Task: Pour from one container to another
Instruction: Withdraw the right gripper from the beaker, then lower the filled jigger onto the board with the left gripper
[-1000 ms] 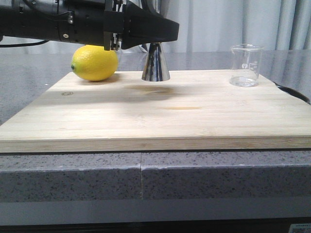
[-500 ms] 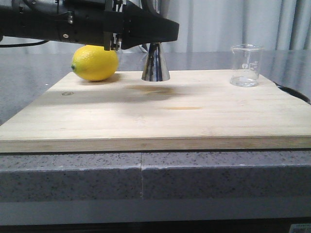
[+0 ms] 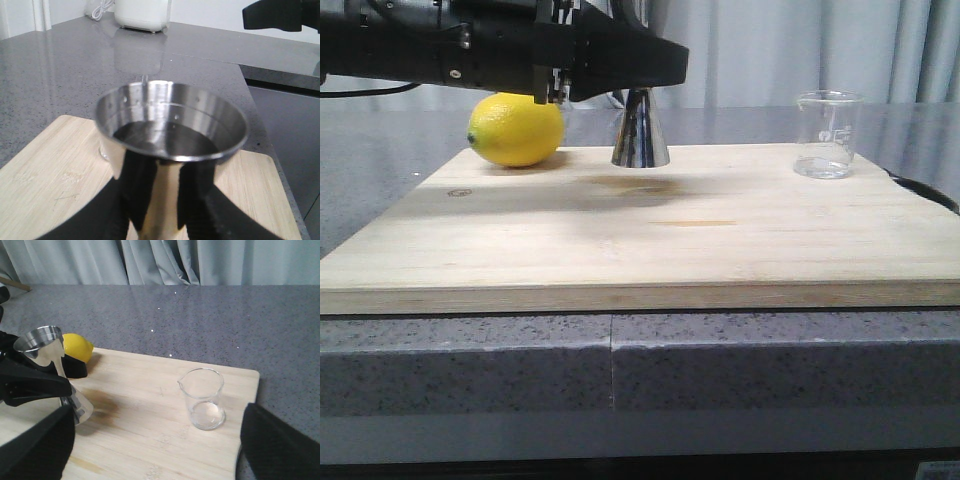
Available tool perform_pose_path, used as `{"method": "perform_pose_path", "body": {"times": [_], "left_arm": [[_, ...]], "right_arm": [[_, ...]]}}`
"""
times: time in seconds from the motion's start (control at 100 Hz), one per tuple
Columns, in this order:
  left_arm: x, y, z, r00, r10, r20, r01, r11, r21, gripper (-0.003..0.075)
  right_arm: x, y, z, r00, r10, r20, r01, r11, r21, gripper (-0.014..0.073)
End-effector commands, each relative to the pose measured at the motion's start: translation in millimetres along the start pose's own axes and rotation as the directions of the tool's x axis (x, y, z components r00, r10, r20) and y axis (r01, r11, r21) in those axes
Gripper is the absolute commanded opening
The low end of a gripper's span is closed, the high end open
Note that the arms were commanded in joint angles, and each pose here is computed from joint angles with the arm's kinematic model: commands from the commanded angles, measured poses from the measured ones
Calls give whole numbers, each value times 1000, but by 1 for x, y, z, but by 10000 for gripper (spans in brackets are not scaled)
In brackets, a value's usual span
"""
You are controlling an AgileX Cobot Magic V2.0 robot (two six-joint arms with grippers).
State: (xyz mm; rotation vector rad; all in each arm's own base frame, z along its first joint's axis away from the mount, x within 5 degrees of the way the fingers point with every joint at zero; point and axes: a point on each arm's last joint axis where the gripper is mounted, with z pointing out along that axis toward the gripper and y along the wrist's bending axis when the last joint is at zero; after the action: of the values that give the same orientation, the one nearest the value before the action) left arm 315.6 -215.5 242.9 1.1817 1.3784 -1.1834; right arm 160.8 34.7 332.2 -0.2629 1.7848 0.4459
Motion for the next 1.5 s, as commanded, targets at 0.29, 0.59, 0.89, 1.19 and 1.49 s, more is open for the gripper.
{"method": "perform_pose_path", "body": {"times": [0.29, 0.59, 0.89, 1.19, 1.49], "left_arm": [[-40, -14, -4, 986, 39, 164, -49, 997, 56, 204], [-35, -7, -3, 991, 32, 131, -33, 999, 4, 204], [-9, 5, 4, 995, -32, 91, 33, 999, -6, 204], [1, 9, 7, 995, -55, 80, 55, 998, -5, 205], [1, 9, 7, 996, -51, 78, 51, 999, -4, 253]], "right_arm": [[-9, -1, -3, 999, -37, 27, 37, 999, 29, 608], [-9, -1, -3, 999, -37, 27, 37, 999, 29, 608], [-9, -1, -3, 999, -37, 27, 37, 999, 29, 608], [-9, -1, -3, 999, -37, 27, 37, 999, 29, 608], [-9, -1, -3, 999, -37, 27, 37, 999, 29, 608]]}}
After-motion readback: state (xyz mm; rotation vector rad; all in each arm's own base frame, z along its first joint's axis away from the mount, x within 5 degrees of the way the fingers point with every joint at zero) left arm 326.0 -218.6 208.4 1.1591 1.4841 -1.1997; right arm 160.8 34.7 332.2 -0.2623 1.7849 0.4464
